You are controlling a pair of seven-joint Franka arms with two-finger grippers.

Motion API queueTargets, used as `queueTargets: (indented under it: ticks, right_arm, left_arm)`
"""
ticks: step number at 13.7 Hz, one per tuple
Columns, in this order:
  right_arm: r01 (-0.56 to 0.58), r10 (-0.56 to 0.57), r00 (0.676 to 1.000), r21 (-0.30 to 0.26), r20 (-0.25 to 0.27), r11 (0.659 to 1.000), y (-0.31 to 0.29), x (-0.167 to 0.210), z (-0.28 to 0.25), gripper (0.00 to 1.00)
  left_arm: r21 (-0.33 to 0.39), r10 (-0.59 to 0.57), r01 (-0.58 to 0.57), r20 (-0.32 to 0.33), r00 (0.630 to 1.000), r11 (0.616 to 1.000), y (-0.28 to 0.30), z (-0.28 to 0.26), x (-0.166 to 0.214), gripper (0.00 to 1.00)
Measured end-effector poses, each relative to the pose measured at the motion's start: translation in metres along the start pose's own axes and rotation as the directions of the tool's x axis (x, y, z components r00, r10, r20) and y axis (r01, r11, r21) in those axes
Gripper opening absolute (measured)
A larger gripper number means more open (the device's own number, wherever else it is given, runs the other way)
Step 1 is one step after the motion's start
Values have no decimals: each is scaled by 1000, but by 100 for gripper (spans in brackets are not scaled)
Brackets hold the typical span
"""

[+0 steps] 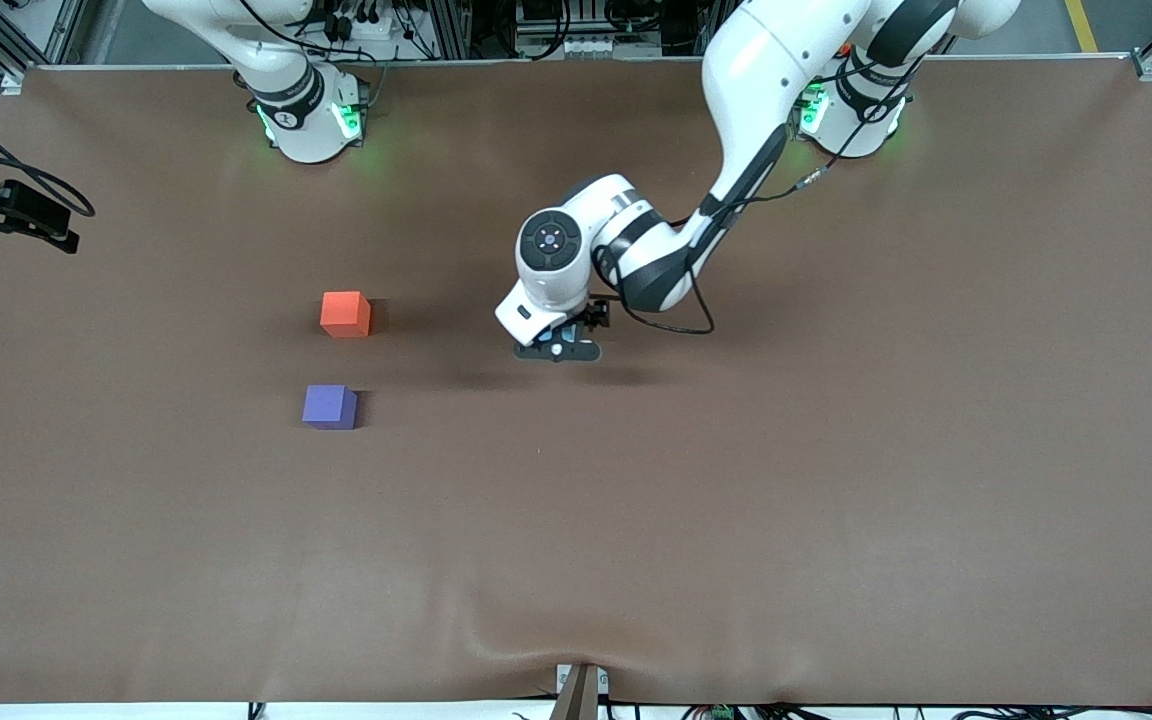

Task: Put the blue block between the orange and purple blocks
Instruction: 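Carry the blue block with the left gripper toward the table middle, then release the block, withdraw the left gripper while the right gripper approaches, then reach the right gripper over the light blue block and lower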

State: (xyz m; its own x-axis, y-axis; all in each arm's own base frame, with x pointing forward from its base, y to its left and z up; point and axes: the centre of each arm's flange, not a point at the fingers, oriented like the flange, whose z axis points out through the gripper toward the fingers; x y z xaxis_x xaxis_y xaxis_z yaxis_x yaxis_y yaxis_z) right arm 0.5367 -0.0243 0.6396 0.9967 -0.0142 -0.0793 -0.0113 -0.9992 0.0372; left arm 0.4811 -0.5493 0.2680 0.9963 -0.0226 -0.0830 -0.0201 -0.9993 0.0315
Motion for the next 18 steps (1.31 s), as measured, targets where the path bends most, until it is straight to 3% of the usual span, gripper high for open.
queueTargets:
  ticks: [3,5,11,13,16,18]
  right_arm:
    - [6,-6,1000,1,19,1000,-2,7,10,100]
    - [15,-15,999,3,38,1000,-7,13,19,100]
    - [74,-73,994,-3,83,997,-83,9,27,100]
    - [53,-55,994,17,95,998,-126,4,33,100]
    - [-36,25,993,90,119,995,-183,8,52,100]
    - [-99,87,987,84,133,992,-227,7,69,100]
  left_arm:
    - [-21,-74,73,-97,992,997,-40,-87,35,100]
    - [-14,-147,146,-119,982,989,-93,-138,64,100]
    - [76,-213,214,-15,977,974,-324,-194,144,100]
    - [87,-206,204,14,978,975,-371,-203,146,100]
    - [95,-151,146,40,988,985,-429,-232,132,100]
    - [91,-124,120,40,991,989,-475,-251,119,100]
